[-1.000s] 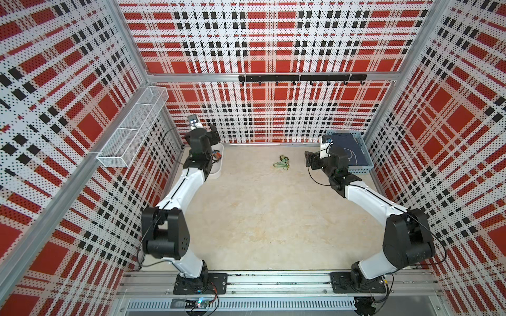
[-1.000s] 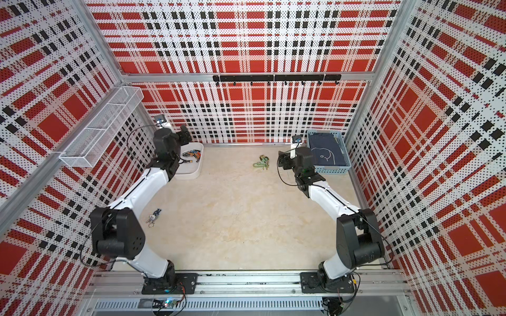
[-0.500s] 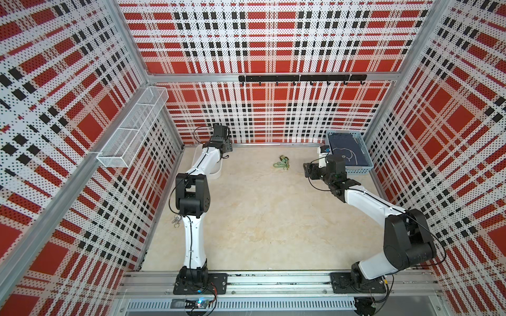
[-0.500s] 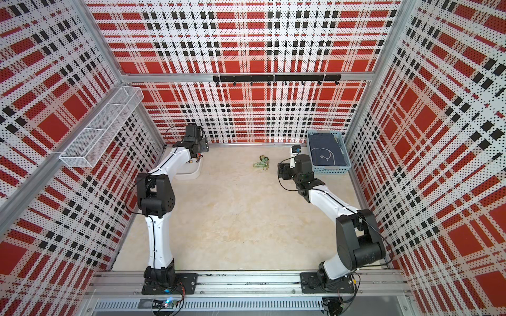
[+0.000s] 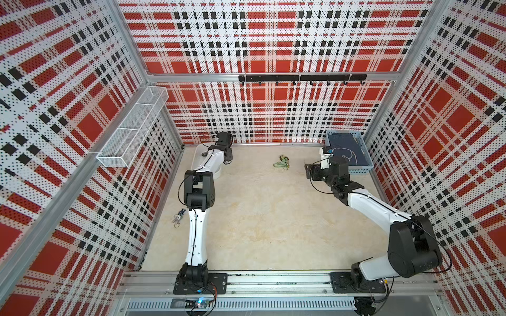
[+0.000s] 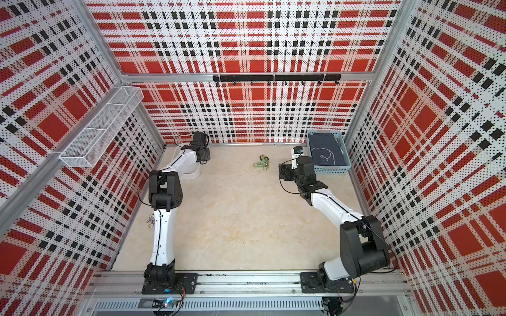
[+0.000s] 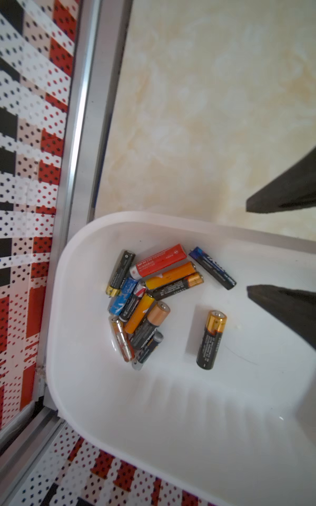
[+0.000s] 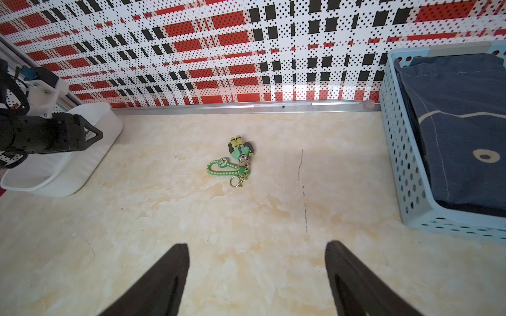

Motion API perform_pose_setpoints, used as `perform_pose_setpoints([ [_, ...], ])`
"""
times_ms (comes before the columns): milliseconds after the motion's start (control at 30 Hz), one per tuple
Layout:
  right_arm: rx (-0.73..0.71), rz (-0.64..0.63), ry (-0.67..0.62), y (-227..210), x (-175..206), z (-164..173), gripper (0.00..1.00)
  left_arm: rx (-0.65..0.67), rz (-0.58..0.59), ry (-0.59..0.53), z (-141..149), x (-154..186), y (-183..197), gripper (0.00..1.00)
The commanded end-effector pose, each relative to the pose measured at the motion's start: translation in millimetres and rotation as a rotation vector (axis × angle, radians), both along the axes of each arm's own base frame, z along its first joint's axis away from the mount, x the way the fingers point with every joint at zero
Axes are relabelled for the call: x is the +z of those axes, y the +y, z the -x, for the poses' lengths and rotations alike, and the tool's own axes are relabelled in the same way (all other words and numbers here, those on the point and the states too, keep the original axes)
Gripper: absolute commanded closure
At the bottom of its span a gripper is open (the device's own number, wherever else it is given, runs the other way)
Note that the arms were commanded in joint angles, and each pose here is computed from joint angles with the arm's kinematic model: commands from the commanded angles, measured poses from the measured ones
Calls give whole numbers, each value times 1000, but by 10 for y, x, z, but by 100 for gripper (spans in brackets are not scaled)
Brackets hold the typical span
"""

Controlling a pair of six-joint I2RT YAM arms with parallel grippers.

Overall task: Take the batteries out of the storage box
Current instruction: Pick up the storage box at the corner of the board.

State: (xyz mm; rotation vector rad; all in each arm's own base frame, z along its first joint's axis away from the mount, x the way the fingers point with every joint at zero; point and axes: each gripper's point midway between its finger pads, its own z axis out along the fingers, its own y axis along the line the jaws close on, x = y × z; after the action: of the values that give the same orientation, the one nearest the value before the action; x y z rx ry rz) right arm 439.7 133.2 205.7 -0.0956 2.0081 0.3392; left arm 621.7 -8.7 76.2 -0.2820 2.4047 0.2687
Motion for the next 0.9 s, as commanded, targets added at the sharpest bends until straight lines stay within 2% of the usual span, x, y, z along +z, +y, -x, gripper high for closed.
perform_pose_setpoints([
  [0,8,-7,-43,21,188,7,15,16,-5,18,36,-88,71,60],
  [133,0,0,-51,-8,216,38,15,17,-12,28,68,-128,96,80],
  [233,-3,9,-54,-27,229,60,14,11,-19,32,109,-142,97,82],
  [467,-20,18,-66,-80,297,111,14,9,-26,50,209,-164,113,100],
  [667,-43,9,-76,-124,370,142,14,-1,-16,17,464,119,-174,100],
  [800,-59,10,-86,-157,391,163,14,8,3,5,807,212,-503,100],
  [867,-66,12,-91,-174,393,172,14,-3,14,5,1016,212,-800,100],
])
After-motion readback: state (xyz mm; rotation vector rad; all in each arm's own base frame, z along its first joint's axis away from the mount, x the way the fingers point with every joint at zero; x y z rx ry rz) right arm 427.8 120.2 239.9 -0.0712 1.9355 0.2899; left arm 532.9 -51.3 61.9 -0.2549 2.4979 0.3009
